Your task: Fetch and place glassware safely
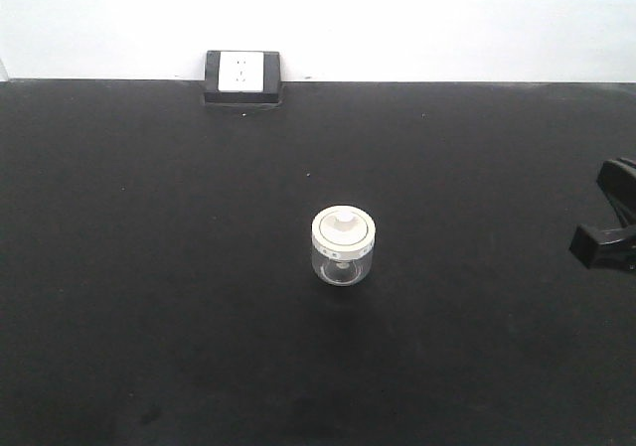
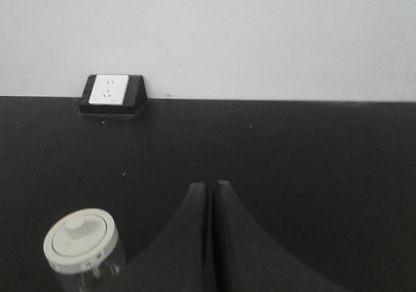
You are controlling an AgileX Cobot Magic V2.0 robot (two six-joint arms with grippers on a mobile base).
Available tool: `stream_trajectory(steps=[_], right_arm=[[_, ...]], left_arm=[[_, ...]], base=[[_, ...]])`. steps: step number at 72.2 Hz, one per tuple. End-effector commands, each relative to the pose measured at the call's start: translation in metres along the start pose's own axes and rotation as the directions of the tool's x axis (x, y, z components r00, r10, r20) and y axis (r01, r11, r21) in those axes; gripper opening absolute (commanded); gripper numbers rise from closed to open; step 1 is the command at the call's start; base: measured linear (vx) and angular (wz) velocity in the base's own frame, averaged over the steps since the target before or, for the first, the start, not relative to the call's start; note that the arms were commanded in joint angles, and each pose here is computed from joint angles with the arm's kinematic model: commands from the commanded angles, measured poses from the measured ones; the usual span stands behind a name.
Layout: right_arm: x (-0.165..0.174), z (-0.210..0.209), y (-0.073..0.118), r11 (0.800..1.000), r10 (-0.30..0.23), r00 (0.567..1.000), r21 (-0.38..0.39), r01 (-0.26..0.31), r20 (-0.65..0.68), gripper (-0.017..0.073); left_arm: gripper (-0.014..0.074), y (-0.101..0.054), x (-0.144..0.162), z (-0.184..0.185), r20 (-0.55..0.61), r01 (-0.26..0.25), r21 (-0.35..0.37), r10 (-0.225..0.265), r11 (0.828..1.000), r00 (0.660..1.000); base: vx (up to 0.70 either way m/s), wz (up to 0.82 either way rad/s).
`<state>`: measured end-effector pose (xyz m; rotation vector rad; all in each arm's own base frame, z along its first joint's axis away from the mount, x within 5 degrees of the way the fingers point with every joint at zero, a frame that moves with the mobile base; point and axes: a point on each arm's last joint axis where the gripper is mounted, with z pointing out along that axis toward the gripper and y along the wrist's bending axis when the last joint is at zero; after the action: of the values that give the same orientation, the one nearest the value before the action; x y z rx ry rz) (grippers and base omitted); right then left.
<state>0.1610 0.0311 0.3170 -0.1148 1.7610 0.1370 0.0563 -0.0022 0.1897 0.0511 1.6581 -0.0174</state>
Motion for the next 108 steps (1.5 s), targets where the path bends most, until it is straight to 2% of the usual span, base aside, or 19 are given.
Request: stream_trajectory(steps=[1, 8, 12, 26, 32, 41, 47, 51, 63, 74, 108], right_arm=[[0.004, -0.002, -0.003, 1.0, 0.011, 1.0, 0.02, -0.01, -0.029, -0.0004], [0.026, -0.003, -0.007, 0.999, 0.036, 0.996, 0.033, -0.034, -0.083, -0.0004], [0.039, -0.006, -0.008, 0.999, 0.034, 0.996, 0.026, -0.032, -0.088, -0.0004], [0.069, -0.024, -0.007, 1.0, -0.02, 0.998, -0.005, 0.02, 0.066, -0.0004], [0.082, -0.034, -0.01, 1.0, -0.002, 0.994, 0.016, 0.0, 0.113, -0.0004], [0.103, -0.046, -0.018, 0.993, 0.062, 0.99, 0.087, -0.074, 0.128, -0.0004], [0.111, -0.054, -0.022, 0.987, 0.075, 0.986, 0.129, -0.095, 0.151, -0.0004], [0.118, -0.058, -0.023, 0.985, 0.06, 0.984, 0.147, -0.085, 0.167, -0.0004], [0.13, -0.069, -0.021, 0.986, 0.009, 0.971, 0.16, -0.048, 0.238, -0.0004], [0.134, -0.077, -0.02, 0.985, -0.003, 0.971, 0.169, -0.038, 0.239, -0.0004], [0.14, -0.083, -0.02, 0.983, 0.001, 0.976, 0.178, -0.041, 0.22, -0.0004]], left_arm=[[0.0001, 0.0, 0.002, 0.001, 0.056, 0.013, 0.002, -0.013, 1.0, 0.998], [0.0001, 0.0, 0.002, 0.001, 0.056, 0.013, 0.002, -0.013, 1.0, 0.998], [0.0001, 0.0, 0.002, 0.001, 0.056, 0.013, 0.002, -0.013, 1.0, 0.998], [0.0001, 0.0, 0.002, 0.001, 0.056, 0.013, 0.002, -0.013, 1.0, 0.998], [0.0001, 0.0, 0.002, 0.001, 0.056, 0.013, 0.002, -0.013, 1.0, 0.998], [0.0001, 0.0, 0.002, 0.001, 0.056, 0.013, 0.002, -0.013, 1.0, 0.998], [0.0001, 0.0, 0.002, 0.001, 0.056, 0.013, 0.002, -0.013, 1.0, 0.998], [0.0001, 0.0, 0.002, 0.001, 0.056, 0.013, 0.002, -0.013, 1.0, 0.998], [0.0001, 0.0, 0.002, 0.001, 0.056, 0.013, 0.002, -0.013, 1.0, 0.998], [0.0001, 0.0, 0.002, 0.001, 0.056, 0.013, 0.002, -0.013, 1.0, 0.998], [0.0001, 0.0, 0.002, 0.001, 0.053, 0.013, 0.002, -0.013, 1.0, 0.998]], base=[[0.0, 0.0], [0.0, 0.0], [0.0, 0.0], [0.0, 0.0], [0.0, 0.0], [0.0, 0.0], [0.0, 0.0], [0.0, 0.0], [0.0, 0.0], [0.0, 0.0], [0.0, 0.0]])
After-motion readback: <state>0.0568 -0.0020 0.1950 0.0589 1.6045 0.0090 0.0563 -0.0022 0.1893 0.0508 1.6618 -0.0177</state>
